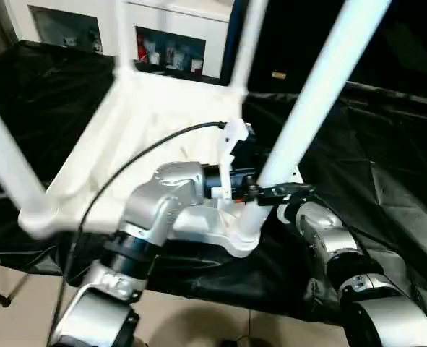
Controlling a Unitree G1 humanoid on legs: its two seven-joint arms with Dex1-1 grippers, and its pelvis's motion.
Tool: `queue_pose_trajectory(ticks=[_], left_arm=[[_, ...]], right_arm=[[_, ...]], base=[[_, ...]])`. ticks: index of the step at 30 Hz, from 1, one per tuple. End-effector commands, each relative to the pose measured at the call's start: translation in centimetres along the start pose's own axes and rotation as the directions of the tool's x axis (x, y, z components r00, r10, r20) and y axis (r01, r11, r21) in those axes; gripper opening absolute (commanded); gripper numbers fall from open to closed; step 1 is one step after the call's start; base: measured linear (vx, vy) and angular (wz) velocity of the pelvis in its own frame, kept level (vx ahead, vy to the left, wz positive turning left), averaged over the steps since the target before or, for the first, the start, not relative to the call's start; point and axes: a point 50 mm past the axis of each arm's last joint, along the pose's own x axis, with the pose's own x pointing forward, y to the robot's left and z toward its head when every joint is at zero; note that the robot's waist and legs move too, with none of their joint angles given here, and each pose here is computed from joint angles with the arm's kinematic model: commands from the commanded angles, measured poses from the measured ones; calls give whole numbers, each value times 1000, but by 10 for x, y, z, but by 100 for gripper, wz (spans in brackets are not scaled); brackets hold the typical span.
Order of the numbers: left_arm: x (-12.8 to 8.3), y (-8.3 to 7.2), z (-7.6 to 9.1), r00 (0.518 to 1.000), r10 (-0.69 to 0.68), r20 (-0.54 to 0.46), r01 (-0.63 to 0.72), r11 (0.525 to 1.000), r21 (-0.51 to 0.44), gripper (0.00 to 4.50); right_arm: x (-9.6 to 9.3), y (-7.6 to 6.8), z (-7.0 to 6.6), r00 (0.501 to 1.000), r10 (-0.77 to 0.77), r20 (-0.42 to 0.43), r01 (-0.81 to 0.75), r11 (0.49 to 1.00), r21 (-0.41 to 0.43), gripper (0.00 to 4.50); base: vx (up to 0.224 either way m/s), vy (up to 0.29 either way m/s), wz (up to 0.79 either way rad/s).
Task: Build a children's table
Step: Rotate table base, then rotate leg to tighten
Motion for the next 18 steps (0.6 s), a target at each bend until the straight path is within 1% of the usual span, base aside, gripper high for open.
queue_pose_trajectory(ticks=[1,2,5,6,7,8,10,11,13,15,17,18], left_arm=[[13,-1,4,1000,6,-14,-6,999,43,448],[12,2,4,1000,24,-19,-23,998,55,448],[-1,15,2,991,115,-75,-104,985,139,448],[-4,17,2,989,125,-78,-113,983,144,448],[-11,19,1,986,140,-86,-126,980,153,448],[-12,19,1,986,141,-86,-126,980,153,448],[-19,21,-2,982,147,-117,-127,979,162,448],[-30,22,-9,973,143,-178,-112,978,174,448],[-47,20,-22,947,131,-292,-83,982,170,448],[-57,19,-30,921,126,-368,-70,985,161,448],[-70,19,-39,866,160,-473,-84,981,177,412],[-75,20,-43,842,183,-507,-100,977,187,412]], right_arm=[[15,20,18,994,87,69,-84,996,-35,323],[14,18,20,994,78,75,-75,997,-36,323],[7,2,26,995,17,100,-11,998,-59,323],[5,-3,27,994,5,106,1,998,-57,323],[-2,-14,29,993,-16,114,23,998,-61,323],[-2,-14,29,993,-17,114,24,998,-61,323],[-8,-22,31,993,-19,121,29,996,-81,323],[-16,-31,32,993,-14,119,27,993,-111,323],[-31,-42,32,994,23,107,-6,987,-162,323],[-40,-47,31,994,54,92,-35,979,-198,323],[-53,-51,28,993,104,59,-86,964,-250,323],[-61,-53,25,991,130,31,-116,954,-276,323]], base=[[0,0,0],[0,0,0],[0,0,0],[0,0,0],[0,0,0],[0,0,0],[0,0,0],[0,0,0],[0,0,0],[0,0,0],[0,0,0],[0,0,0]])
